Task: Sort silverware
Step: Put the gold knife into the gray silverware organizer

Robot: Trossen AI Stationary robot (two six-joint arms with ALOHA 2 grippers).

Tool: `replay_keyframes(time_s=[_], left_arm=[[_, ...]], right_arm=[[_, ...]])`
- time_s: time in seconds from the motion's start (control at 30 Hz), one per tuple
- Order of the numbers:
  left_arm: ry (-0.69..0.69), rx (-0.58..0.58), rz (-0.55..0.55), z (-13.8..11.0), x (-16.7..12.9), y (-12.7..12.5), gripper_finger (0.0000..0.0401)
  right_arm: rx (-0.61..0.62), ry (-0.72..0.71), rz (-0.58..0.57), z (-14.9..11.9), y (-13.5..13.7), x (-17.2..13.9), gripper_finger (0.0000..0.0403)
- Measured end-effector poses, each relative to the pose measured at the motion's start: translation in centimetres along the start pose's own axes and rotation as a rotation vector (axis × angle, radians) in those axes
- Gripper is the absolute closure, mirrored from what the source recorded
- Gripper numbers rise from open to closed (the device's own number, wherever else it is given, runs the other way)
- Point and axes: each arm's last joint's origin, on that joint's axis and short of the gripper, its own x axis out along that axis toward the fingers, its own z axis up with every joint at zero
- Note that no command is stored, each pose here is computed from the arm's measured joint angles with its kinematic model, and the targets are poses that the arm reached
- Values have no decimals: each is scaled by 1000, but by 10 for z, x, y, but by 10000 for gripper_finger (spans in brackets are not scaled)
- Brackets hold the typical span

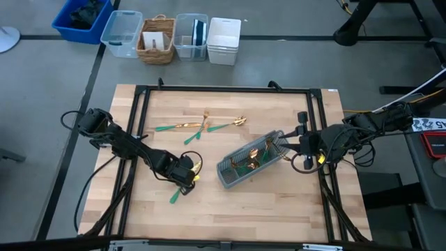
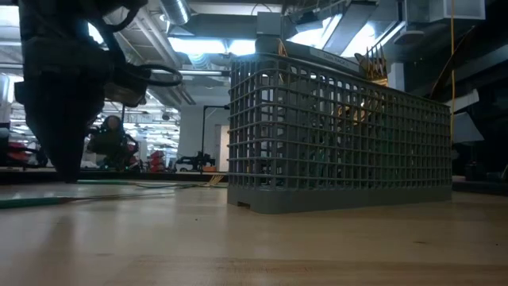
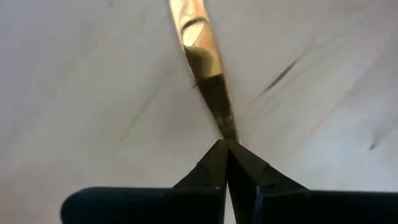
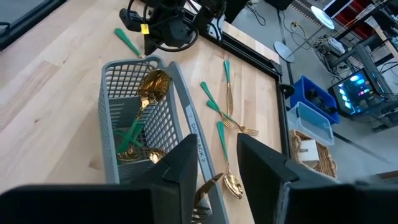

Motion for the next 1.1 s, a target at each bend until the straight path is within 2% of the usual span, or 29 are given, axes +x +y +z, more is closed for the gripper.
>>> replay_keyframes(time_s=[0.2,0.37,0.47,0.6,0.83,1.1], left_arm=[[-41,-2,-97,4,-1,-9,361],[-21,-1,-63,2,0,-6,304],[-15,2,-52,1,0,-5,286],[-10,8,-45,0,4,-7,285],[41,5,0,-3,20,-7,307],[66,-2,54,-5,22,-3,325]], right_arm=[[1,-13,49,0,1,0,288],[0,-13,50,0,1,0,288],[-1,-10,51,0,2,0,288],[-2,-7,52,0,2,0,288],[-3,-7,52,0,2,0,288],[-7,-5,50,0,2,0,288]])
